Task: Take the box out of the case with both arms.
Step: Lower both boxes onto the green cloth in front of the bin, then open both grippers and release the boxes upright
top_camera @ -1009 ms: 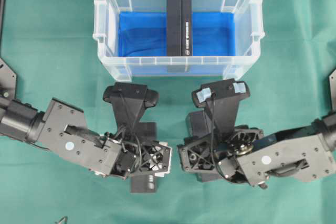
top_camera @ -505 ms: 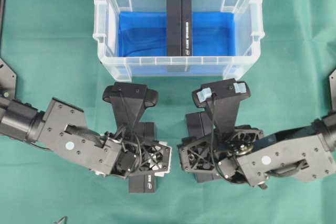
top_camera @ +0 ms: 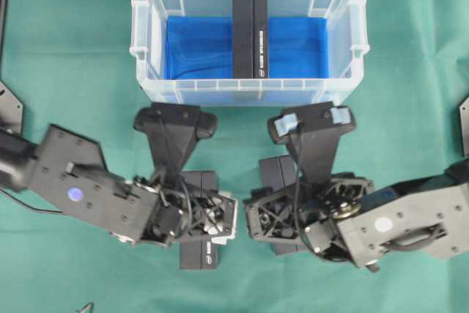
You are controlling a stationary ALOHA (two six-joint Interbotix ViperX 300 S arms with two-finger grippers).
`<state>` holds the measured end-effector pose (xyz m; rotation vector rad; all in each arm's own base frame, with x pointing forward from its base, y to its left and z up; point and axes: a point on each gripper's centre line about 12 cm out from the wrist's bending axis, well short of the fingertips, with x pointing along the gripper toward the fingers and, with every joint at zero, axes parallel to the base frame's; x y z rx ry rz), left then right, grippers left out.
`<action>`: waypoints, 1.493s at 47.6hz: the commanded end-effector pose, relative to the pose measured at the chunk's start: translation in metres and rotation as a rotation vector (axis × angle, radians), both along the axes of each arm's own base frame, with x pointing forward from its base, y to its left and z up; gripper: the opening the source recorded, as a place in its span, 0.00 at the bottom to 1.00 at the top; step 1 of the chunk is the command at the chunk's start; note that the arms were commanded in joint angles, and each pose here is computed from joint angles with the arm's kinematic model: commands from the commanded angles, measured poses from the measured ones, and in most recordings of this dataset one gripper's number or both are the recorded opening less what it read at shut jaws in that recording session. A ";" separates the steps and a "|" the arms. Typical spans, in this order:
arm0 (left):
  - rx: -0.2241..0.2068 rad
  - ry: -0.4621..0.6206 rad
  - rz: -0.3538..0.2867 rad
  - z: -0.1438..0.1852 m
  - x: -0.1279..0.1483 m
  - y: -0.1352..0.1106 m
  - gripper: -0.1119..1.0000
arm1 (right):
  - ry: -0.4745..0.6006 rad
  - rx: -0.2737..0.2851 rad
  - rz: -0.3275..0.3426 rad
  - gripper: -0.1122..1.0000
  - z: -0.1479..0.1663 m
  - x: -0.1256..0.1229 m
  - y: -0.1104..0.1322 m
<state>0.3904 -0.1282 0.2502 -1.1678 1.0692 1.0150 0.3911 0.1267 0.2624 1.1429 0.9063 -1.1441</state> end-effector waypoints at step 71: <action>0.029 -0.081 -0.020 0.140 -0.015 0.038 0.89 | -0.046 -0.050 -0.016 0.93 0.143 -0.034 -0.033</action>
